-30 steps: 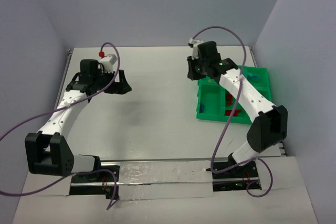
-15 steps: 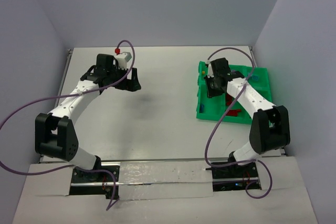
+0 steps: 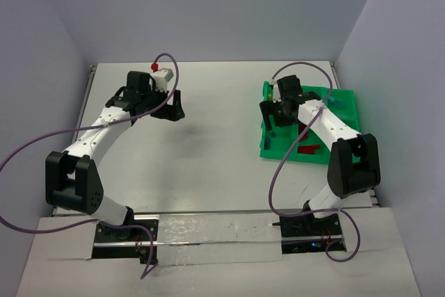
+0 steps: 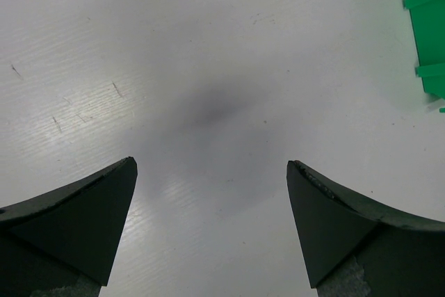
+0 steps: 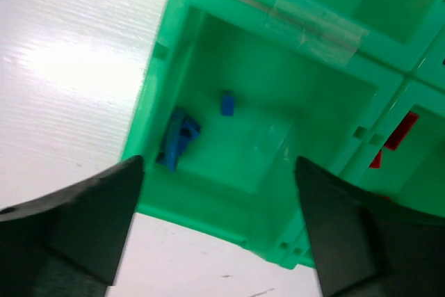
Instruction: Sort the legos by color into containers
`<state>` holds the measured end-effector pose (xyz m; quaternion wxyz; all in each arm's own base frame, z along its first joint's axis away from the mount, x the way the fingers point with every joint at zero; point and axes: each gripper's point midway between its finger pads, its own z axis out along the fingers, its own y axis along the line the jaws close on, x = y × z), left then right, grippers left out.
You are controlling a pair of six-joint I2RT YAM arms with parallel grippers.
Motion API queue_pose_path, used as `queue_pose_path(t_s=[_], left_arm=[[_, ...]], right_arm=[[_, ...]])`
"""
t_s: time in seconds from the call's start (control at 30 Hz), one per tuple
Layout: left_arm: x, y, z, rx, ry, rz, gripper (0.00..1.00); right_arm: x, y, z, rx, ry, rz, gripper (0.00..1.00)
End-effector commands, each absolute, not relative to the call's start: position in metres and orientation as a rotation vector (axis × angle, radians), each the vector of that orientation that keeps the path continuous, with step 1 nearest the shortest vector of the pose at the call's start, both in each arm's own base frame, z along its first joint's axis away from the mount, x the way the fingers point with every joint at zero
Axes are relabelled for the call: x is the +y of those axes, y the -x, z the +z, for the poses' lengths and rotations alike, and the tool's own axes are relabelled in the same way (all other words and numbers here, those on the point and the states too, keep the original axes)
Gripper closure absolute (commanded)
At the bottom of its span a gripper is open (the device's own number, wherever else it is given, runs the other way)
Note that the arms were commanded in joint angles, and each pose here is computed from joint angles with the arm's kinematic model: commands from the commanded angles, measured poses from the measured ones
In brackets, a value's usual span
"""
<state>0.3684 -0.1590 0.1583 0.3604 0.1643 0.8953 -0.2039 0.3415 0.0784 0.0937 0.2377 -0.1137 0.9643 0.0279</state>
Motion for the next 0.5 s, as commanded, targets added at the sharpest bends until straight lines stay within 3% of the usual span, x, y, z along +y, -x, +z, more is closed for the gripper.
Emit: queue_pose_path(t_s=[0.0, 0.17, 0.47], left_arm=[[-0.154, -0.373, 0.192, 2.200, -0.438, -0.486, 0.01], [-0.143, -0.372, 0.222, 2.125, -0.385, -0.448, 0.01], [-0.098, -0.359, 0.250, 2.018, -0.255, -0.210, 0.01]], right_arm=[[0.087, -0.358, 0.156, 2.467, 0.305, 0.137, 0.00], [0.093, -0.358, 0.214, 2.227, 0.266, 0.208, 0.00], [0.079, -0.341, 0.255, 1.978, 0.155, 0.204, 0.00]])
